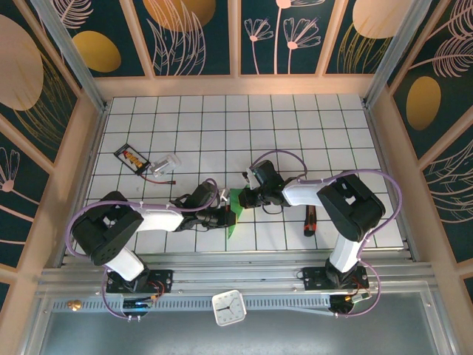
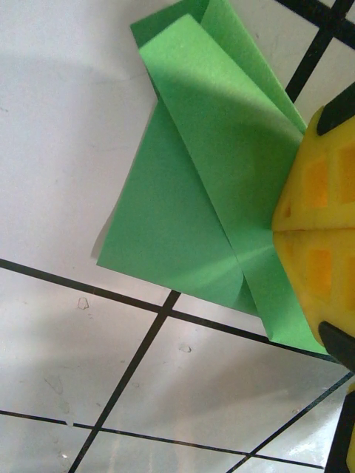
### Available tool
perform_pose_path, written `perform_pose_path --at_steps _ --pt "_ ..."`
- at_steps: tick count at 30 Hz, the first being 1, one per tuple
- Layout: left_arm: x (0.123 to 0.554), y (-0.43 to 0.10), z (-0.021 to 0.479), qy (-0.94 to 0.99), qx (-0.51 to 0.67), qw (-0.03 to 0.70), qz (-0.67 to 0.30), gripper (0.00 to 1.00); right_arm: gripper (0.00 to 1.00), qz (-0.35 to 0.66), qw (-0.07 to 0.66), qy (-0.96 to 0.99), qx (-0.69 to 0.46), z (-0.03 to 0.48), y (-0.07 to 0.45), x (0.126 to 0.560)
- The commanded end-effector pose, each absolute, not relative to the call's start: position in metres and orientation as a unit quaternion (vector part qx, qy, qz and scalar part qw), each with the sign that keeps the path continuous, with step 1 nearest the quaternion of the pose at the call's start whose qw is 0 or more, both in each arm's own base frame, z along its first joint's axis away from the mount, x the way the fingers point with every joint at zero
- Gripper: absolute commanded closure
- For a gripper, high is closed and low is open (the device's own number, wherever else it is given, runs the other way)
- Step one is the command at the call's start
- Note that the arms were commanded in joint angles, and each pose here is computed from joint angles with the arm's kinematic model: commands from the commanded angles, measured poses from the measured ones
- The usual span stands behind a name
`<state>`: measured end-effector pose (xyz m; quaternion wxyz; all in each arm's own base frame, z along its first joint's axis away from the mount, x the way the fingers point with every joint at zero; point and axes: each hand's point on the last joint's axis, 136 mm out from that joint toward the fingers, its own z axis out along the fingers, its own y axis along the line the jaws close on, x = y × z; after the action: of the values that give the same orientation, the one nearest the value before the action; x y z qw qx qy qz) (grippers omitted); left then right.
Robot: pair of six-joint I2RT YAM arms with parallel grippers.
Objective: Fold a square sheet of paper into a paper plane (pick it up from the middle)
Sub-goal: Turn over the paper at the center of the table.
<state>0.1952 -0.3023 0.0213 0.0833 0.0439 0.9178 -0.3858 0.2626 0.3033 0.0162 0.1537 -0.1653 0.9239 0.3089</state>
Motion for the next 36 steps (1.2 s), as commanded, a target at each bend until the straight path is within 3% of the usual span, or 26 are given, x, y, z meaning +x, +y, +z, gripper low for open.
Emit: perform_pose_path --at_steps 1,36 --pt "0.187 -0.292 0.006 0.927 0.044 0.063 -0.367 1.0 0.92 0.223 0.098 0.958 -0.152 -0.03 0.268 0.243" --pt "0.13 -0.269 -0.013 0.936 0.075 -0.035 -0.343 1.0 0.92 0.205 0.09 0.964 -0.144 -0.037 0.262 0.243"
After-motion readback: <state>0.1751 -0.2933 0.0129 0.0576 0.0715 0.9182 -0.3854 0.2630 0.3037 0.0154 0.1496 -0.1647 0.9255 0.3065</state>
